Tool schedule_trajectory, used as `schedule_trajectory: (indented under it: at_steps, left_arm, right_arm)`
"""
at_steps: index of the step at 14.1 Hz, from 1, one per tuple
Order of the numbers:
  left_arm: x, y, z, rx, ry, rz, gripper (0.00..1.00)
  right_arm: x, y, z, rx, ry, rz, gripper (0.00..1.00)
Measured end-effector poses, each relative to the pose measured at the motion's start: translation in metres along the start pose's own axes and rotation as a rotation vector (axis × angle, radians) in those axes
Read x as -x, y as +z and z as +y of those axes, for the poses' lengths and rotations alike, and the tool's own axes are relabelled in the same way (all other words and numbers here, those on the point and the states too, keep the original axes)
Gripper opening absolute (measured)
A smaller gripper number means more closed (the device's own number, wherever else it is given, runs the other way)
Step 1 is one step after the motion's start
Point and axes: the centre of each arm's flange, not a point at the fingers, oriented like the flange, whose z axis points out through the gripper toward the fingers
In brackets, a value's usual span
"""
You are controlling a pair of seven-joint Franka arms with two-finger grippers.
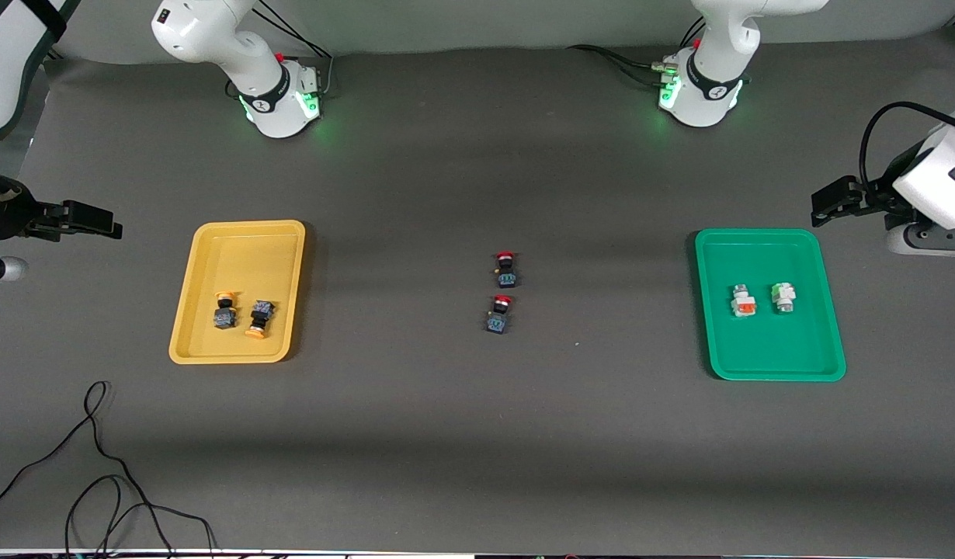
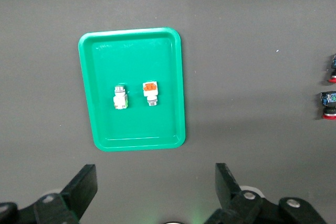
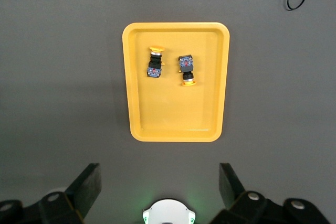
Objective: Place green and yellow buttons in trays
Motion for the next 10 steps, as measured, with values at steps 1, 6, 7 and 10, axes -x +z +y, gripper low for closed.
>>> schedule_trajectory:
  at_steps: [1,6,7,10]
  left_arm:
    - [0.0,0.0,0.0,0.0,0.0,0.0,1.0]
    - [0.0,0.0,0.0,0.0,0.0,0.0,1.0]
    - [0.0,0.0,0.0,0.0,0.0,0.0,1.0]
    - [0.0,0.0,0.0,0.0,0.0,0.0,1.0]
  right_arm:
    - [0.0,0.0,0.001,0.0,0.002,0.0,1.0]
    - [-0.014,0.02,0.021,-0.035,0.001,-0.046,1.0]
    - [-0.016,0.022,0.027,-0.039,0.009,-0.057,1.0]
    - [-0.012,0.016,0.028,-0.049,0.023,-0.059,1.0]
